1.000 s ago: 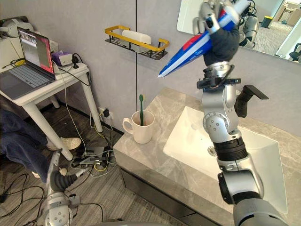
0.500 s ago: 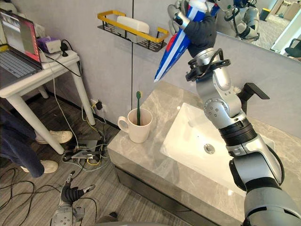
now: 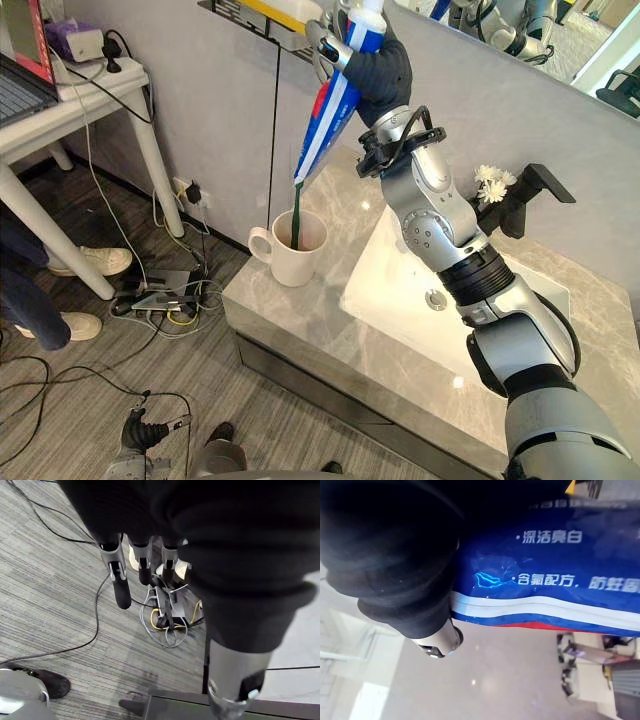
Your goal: Organize washtable
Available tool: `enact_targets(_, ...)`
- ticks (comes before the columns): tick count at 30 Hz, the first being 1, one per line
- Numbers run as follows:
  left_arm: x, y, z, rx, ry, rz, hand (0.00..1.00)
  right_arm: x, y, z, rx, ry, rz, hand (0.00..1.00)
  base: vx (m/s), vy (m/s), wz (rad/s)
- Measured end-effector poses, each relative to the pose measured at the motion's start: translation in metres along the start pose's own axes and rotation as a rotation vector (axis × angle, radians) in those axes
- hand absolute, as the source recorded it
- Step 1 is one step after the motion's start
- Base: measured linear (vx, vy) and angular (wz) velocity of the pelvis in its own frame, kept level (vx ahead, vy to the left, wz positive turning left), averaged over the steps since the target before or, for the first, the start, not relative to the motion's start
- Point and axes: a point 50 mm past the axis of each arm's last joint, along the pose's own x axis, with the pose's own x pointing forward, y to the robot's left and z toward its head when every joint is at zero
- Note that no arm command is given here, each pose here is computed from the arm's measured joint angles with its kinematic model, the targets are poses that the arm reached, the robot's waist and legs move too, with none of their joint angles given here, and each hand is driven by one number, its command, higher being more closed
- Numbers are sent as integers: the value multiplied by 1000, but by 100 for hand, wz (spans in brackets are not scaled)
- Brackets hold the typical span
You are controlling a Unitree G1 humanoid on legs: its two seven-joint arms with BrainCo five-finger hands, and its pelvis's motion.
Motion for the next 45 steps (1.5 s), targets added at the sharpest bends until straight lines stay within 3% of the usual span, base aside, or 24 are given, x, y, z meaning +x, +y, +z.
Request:
enact_targets(22,7,-2,-1,-6,23,12,0,-42,33,-10,114,-7,116,100,-2,0,0)
enact_targets(33,9,-5,5,-10,3,5,0,-48,33,-8,95,-5,118,100,4,1,-4)
enact_targets(45,8,-14,10,-38,-19,-29,0,-51,27,-4,-31,-25,81,100,0,0,0)
